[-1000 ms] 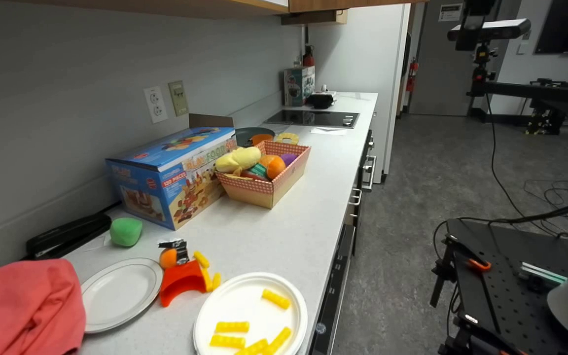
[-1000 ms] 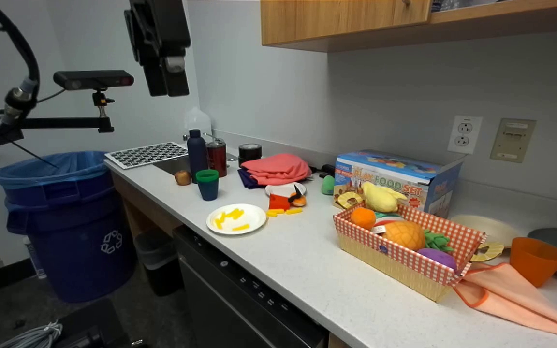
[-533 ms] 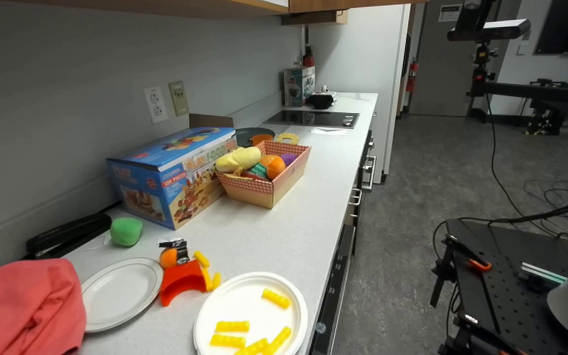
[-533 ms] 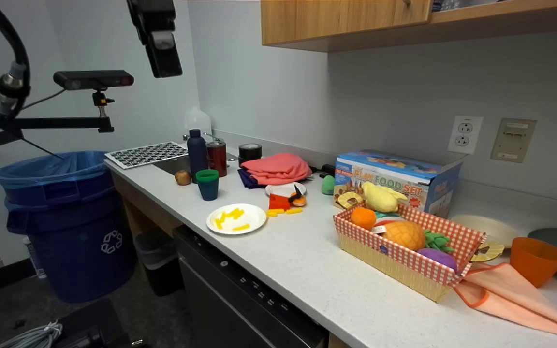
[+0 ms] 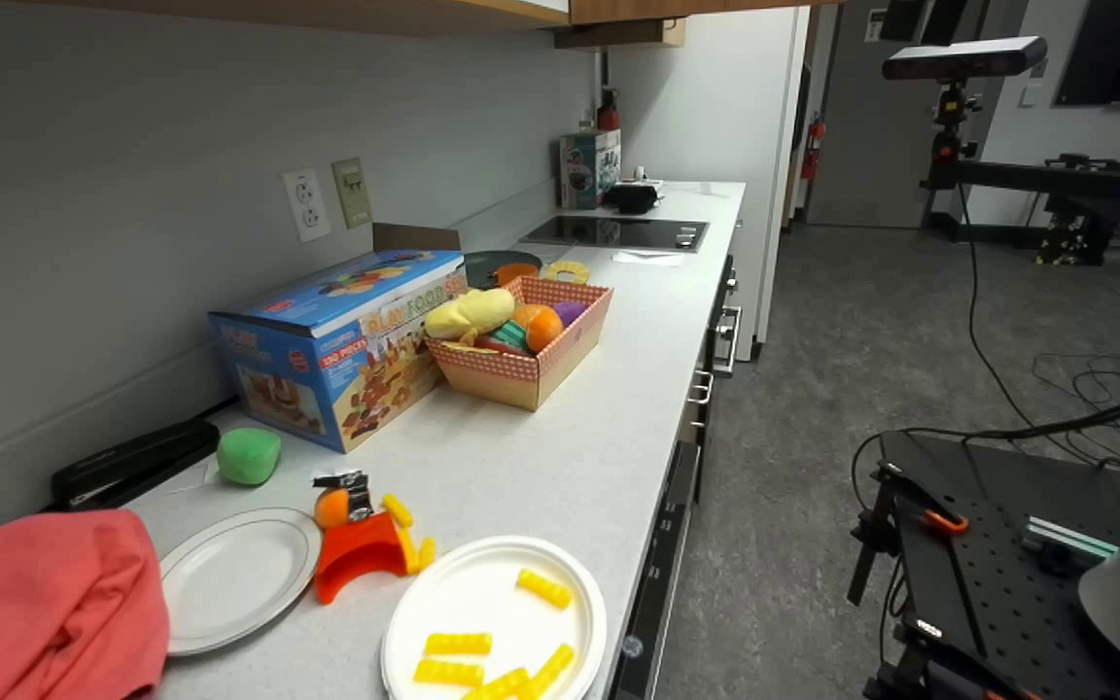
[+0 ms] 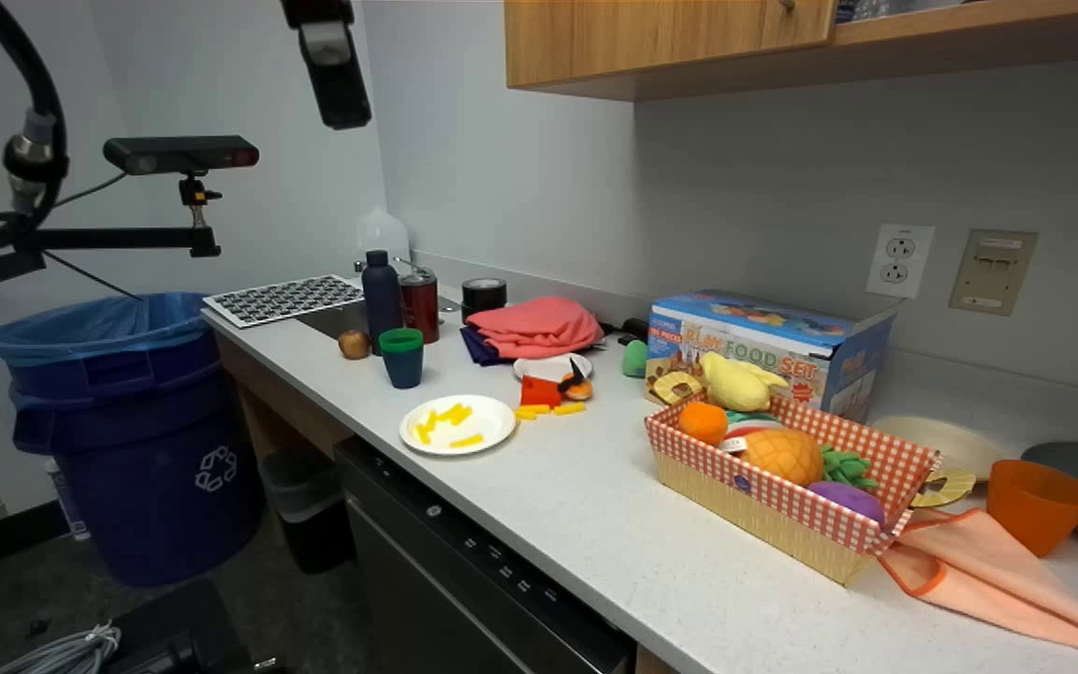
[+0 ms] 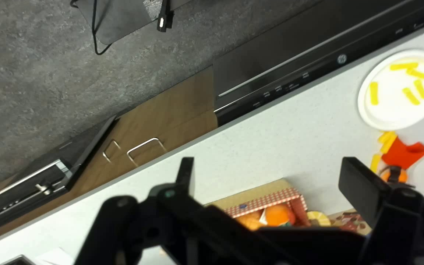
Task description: Close the top cabinet drawer door on the right
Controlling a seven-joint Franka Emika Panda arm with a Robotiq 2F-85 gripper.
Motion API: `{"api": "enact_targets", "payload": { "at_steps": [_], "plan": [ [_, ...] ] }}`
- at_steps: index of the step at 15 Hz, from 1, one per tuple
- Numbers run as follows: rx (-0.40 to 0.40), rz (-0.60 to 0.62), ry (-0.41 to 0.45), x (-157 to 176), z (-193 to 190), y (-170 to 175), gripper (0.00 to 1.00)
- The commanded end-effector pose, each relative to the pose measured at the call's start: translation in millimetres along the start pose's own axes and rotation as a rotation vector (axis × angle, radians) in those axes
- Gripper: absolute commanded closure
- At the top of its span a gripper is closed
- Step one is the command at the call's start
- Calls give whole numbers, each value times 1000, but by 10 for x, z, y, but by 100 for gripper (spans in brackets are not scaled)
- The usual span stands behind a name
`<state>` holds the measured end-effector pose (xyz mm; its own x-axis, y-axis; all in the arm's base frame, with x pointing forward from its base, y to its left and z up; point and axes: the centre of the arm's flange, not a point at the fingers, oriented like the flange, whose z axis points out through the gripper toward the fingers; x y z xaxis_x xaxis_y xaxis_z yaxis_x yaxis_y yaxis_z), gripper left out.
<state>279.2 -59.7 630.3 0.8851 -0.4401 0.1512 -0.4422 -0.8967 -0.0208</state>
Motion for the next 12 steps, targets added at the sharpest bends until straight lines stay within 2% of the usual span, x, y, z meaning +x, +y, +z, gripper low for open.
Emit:
{"api": "enact_targets", "payload": {
  "at_steps": [1,4,7,8,9,12],
  "plan": [
    [17,193,66,328,-388,847,0],
    [16,368,146,382,-612,1604,0],
    [5,517,257,424,-757,2109,0],
    [22,562,295,421,-799,2190,0],
    [29,483,245,290,-692,2065,0],
    [29,537,279,337,-737,2190,0]
  ]
}}
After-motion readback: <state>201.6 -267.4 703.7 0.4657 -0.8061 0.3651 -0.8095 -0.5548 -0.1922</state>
